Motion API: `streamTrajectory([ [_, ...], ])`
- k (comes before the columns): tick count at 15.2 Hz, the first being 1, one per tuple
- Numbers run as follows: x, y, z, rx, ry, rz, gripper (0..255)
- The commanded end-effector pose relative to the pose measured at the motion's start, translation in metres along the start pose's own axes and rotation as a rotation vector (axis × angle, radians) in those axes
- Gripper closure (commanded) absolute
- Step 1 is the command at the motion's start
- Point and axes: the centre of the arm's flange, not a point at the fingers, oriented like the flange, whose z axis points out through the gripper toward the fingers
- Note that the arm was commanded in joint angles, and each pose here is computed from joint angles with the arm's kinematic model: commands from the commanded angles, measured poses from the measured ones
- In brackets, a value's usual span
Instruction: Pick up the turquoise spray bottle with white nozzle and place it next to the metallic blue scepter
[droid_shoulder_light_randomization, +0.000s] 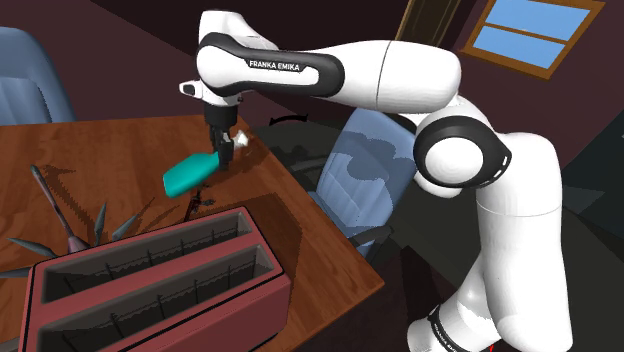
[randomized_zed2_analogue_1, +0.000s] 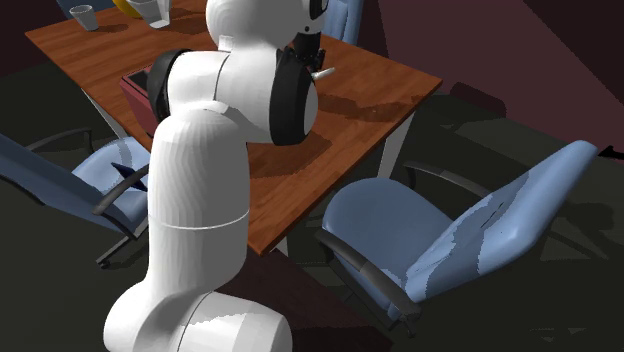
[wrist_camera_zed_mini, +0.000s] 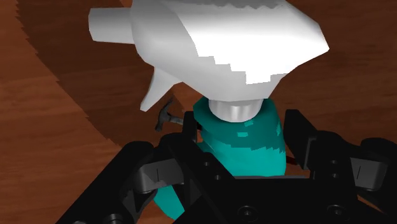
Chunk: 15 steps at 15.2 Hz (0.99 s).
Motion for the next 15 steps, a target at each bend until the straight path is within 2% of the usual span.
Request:
streamTrajectory([
  [1, 0.0, 0.001, 0.01, -0.001, 0.001, 0.0, 255],
  [15, -0.002, 0.006, 0.084, -0.001, 0.001, 0.0, 255],
])
